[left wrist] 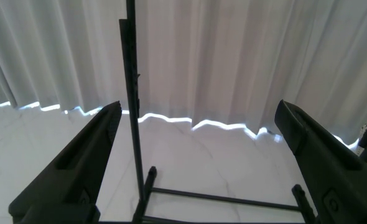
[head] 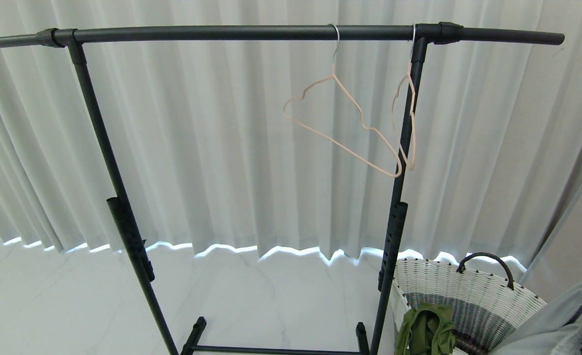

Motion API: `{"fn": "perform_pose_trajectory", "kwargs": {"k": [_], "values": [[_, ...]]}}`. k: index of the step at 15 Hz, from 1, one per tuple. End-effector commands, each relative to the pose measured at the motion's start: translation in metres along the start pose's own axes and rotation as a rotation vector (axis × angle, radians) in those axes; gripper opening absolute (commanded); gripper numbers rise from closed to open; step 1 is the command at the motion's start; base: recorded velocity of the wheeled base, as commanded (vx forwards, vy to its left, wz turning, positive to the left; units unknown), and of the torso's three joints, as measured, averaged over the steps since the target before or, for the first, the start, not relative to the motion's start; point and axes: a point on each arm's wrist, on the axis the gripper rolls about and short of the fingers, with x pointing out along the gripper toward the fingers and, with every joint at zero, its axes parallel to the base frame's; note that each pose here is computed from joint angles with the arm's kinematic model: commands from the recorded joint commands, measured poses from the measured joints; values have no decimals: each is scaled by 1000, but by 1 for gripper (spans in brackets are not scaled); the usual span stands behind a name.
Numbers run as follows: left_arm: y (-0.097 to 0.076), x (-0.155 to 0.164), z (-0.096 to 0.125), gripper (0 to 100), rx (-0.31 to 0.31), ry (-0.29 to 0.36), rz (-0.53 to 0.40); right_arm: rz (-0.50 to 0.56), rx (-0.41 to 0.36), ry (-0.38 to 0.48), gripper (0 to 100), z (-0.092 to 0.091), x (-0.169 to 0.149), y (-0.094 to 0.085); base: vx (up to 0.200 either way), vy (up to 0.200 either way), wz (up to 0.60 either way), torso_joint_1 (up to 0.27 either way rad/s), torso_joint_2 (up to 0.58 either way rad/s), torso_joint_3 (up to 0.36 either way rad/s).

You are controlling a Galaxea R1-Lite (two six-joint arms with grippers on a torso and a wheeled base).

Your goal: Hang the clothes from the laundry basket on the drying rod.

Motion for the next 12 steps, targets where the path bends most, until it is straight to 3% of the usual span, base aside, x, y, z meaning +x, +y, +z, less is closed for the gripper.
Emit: {"fn": "perform_pose_trajectory", "kwargs": {"k": [1, 3, 7, 12], "values": [[0, 0, 0, 100, -1, 0, 1, -107, 49, -170, 0, 27, -80, -36, 0, 0, 0, 0, 0, 0], [0, 0, 0, 100, -4, 0, 2, -121, 90, -199, 0, 27, -100, -40, 0, 0, 0, 0, 0, 0], [0, 0, 0, 100, 1, 0, 1, -140, 99, -233, 0, 25, -110, -41, 0, 0, 0, 0, 0, 0], [0, 0, 0, 100, 1, 0, 1, -140, 95, -233, 0, 25, -110, -41, -200, 0, 0, 3, 3, 3]]}}
